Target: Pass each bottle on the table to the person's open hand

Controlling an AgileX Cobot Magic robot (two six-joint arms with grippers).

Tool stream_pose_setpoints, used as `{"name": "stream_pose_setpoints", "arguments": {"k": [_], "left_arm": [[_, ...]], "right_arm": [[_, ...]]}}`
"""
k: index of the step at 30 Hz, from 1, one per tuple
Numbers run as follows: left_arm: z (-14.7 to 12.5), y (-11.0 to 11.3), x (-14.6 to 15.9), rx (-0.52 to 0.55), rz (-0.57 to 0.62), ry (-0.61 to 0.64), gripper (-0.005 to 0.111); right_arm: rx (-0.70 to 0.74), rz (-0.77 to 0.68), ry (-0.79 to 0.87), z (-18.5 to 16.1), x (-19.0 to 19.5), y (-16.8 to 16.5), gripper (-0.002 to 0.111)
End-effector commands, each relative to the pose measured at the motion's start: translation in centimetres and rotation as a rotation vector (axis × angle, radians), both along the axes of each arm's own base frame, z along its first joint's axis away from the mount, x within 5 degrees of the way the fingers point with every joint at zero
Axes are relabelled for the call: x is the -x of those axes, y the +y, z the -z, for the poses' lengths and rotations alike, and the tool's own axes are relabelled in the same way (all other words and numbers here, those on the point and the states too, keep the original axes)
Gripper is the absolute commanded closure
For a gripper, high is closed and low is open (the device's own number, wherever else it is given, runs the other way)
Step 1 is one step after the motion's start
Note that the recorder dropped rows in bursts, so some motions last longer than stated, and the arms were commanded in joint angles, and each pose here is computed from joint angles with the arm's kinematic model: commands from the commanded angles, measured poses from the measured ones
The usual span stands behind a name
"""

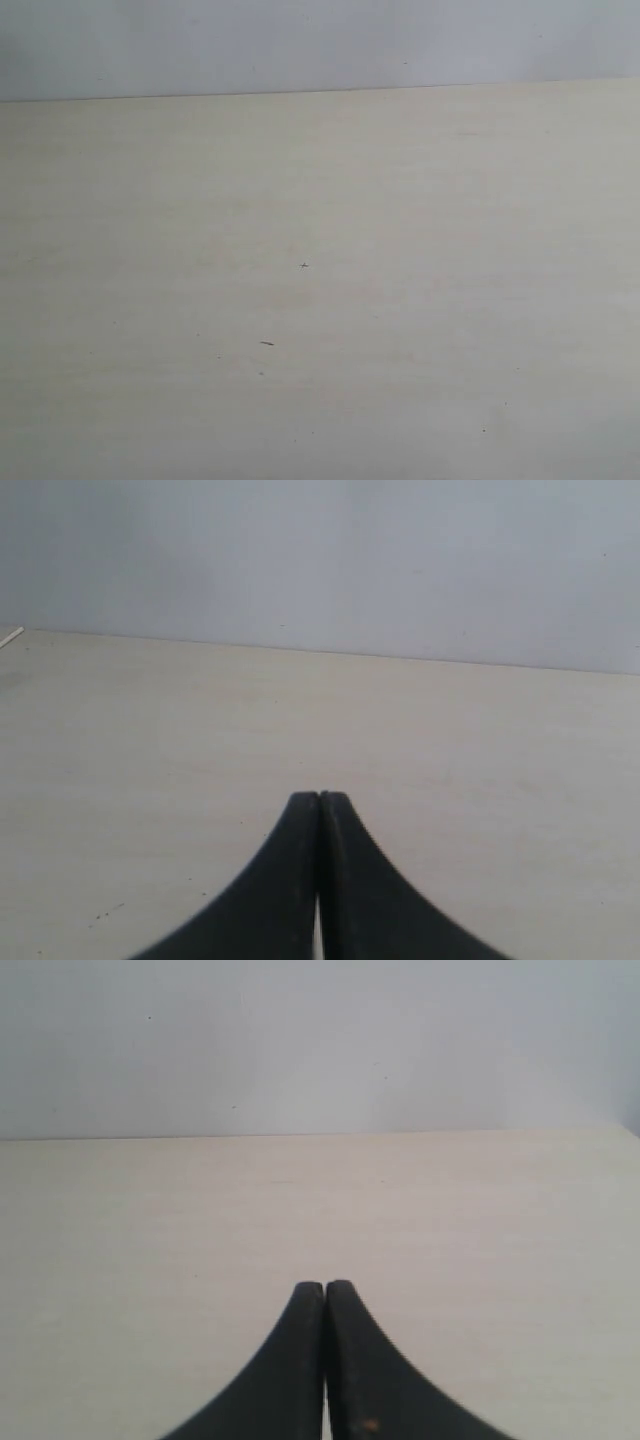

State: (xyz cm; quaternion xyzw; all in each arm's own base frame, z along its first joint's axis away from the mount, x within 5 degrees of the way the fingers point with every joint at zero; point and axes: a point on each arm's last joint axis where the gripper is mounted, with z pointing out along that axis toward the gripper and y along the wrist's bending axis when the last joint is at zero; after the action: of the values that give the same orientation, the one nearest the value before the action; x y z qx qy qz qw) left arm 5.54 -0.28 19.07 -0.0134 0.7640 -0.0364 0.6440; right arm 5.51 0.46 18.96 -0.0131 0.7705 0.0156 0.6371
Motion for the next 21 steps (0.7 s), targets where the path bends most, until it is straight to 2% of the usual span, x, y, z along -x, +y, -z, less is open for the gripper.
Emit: {"name": "stream_pose_setpoints", "arguments": {"k": [1,6,21], "left_arm": [[0.13,0.02,0.04,-0.013,-0.001,0.006,0.107],[0.97,-0.02,0.23,-0.016,0.005,0.101,0.107],[0.96,-0.02,0.23,-0.016,0.005,0.099,0.107]], "right_arm": [[0.011,0.007,0.0,0.15,0.02,-0.06,0.108],[0.011,0.007,0.0,0.15,0.02,-0.06,0.108],[0.009,0.006,-0.001,0.14,0.02,-0.05,0.108]]}}
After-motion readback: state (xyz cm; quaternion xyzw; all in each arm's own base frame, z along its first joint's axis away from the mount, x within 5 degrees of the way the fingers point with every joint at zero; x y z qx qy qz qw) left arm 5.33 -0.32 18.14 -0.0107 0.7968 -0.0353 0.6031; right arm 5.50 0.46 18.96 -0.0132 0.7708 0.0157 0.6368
